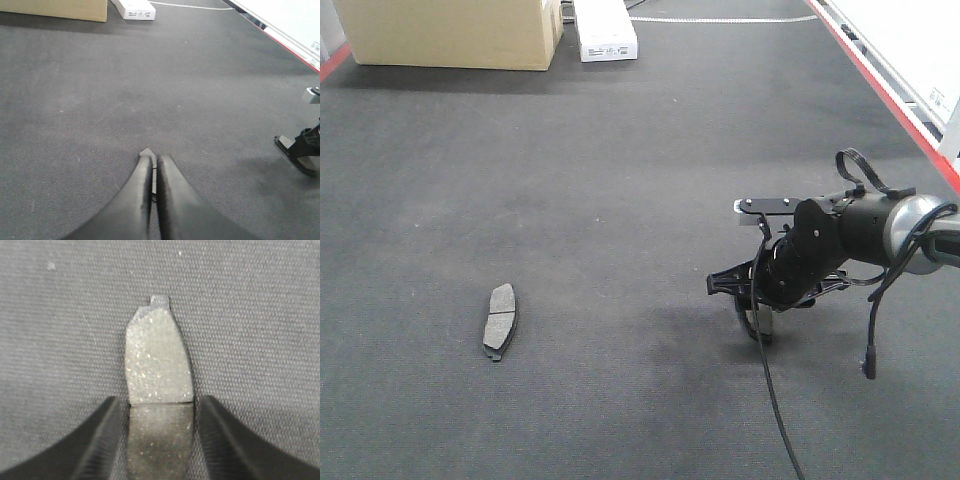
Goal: Move and align brake pads A on conveyor
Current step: 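Lower the right gripper and set its brake pad on the belt, then open the right gripper and lift it away from the pad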
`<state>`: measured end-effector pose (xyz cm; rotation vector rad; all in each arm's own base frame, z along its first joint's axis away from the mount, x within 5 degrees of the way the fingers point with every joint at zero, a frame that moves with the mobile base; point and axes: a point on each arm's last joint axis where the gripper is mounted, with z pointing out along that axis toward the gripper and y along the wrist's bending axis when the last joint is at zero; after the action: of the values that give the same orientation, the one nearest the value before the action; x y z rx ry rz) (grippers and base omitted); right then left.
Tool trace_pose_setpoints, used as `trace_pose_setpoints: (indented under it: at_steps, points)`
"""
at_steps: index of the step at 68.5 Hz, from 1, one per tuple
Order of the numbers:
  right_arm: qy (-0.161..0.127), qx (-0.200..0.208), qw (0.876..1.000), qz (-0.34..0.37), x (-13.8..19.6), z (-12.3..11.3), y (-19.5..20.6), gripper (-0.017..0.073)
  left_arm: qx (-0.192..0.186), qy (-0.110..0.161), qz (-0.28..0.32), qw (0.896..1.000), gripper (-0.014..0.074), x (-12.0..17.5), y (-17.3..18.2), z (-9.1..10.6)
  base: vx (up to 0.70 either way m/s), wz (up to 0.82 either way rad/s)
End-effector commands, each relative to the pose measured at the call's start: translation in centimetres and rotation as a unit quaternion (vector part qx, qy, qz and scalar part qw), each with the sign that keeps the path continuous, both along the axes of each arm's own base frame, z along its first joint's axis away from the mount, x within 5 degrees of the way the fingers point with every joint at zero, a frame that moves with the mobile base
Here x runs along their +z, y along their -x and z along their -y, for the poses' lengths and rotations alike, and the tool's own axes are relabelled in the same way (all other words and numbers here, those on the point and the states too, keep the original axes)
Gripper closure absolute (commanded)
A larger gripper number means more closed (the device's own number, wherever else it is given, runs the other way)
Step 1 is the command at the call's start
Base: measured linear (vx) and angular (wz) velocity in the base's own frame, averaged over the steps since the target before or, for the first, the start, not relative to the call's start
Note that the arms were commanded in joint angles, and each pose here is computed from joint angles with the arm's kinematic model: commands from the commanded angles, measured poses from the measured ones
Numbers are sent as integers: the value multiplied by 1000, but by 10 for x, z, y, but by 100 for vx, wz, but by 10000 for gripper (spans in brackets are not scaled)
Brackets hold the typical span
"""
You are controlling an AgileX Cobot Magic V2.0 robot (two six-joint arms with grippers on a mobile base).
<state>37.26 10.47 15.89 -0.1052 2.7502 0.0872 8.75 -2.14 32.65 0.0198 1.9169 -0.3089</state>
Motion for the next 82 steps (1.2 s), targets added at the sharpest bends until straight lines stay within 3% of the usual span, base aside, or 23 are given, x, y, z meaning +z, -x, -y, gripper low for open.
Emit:
trace_pose_setpoints:
  at_steps: [1,17,34,69,82]
  points:
    - [-19,-6,999,49,34,0,-3,141,-3,12,47,999,600,15,-2,1,0,0]
    - [-40,-22,996,82,72,3,10,153,-3,12,47,999,600,15,-2,1,0,0]
    - [-56,-8,981,183,104,16,53,181,-3,12,47,999,600,15,-2,1,0,0]
    - [-87,16,927,365,159,50,169,261,-3,12,47,999,600,15,-2,1,0,0]
    - [-97,17,904,415,166,62,212,375,-3,12,47,999,600,15,-2,1,0,0]
